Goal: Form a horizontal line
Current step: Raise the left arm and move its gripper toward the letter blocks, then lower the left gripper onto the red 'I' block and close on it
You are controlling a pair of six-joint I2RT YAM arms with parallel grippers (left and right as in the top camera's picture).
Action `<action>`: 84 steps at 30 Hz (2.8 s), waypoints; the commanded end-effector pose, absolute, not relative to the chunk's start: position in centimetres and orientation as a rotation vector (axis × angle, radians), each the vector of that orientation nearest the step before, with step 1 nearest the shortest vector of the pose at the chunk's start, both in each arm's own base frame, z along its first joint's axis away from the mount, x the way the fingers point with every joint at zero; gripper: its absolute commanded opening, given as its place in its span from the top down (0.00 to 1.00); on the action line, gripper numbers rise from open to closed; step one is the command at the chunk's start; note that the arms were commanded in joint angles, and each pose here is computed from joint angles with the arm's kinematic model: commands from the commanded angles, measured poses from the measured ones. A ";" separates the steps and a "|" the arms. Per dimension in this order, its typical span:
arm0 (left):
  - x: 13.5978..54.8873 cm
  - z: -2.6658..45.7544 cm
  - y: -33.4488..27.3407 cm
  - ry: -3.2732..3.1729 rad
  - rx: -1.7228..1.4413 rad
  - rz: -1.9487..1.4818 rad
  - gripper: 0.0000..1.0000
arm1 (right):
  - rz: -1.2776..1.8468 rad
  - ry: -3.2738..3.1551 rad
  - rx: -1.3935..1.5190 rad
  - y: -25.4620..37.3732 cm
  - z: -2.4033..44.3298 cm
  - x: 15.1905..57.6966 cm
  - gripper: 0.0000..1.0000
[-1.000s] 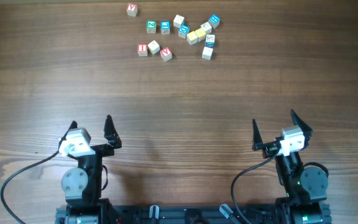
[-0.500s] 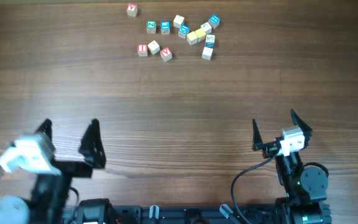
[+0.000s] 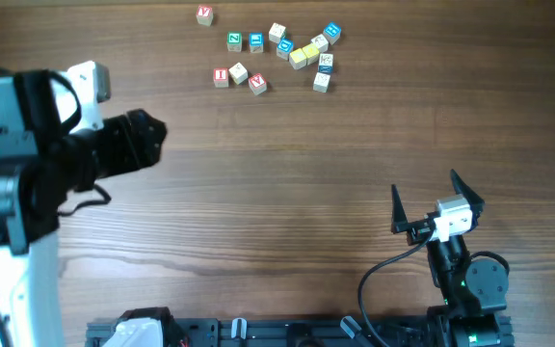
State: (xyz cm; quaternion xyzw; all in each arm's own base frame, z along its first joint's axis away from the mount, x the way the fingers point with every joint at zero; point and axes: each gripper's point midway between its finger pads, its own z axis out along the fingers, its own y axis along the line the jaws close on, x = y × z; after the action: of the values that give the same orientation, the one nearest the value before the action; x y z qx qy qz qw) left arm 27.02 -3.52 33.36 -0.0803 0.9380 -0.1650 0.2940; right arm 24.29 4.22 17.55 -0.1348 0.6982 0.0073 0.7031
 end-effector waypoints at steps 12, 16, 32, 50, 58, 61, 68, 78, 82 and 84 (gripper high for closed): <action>29.3 30.4 -4.0 2.623 -0.226 -0.485 0.96 | -0.001 1.550 -0.286 3.9 17.5 24.3 0.00; 30.7 29.5 -3.9 2.640 -0.247 -0.484 0.96 | -0.001 1.551 -0.286 3.9 17.5 24.3 0.00; 37.3 22.6 -1.8 2.743 -0.453 -0.376 0.96 | -0.001 1.550 -0.286 3.9 17.5 24.3 0.00; 45.6 17.6 -0.1 2.635 -0.514 -0.283 0.96 | -0.001 1.550 -0.287 3.9 17.5 24.3 0.00; 47.5 13.5 0.1 2.672 -0.527 -0.268 0.96 | -0.001 1.550 -0.286 3.9 17.5 24.3 0.00; 47.8 12.1 0.1 2.693 -0.531 -0.266 0.96 | -0.001 1.551 -0.286 3.9 17.5 24.3 0.00; 48.6 8.5 -3.3 2.759 -0.436 -0.275 0.75 | -0.001 1.550 -0.286 3.9 17.5 24.3 0.00; 53.2 4.2 -7.9 2.646 -0.278 -0.119 0.46 | 0.000 1.550 -0.286 3.9 17.5 24.3 0.00; 53.8 2.6 -7.9 2.642 -0.278 -0.110 0.44 | -0.001 1.551 -0.286 3.9 17.5 24.3 0.00; 54.2 1.7 -8.0 2.638 -0.277 -0.112 0.40 | -0.001 1.551 -0.286 3.9 17.5 24.3 0.00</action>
State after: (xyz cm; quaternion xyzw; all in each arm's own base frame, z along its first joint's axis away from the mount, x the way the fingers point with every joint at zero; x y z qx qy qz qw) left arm 53.65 -8.31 3.41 -0.1001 0.9633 -0.0522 0.2435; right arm 24.29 4.22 17.55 -0.1348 0.6982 0.0073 0.7031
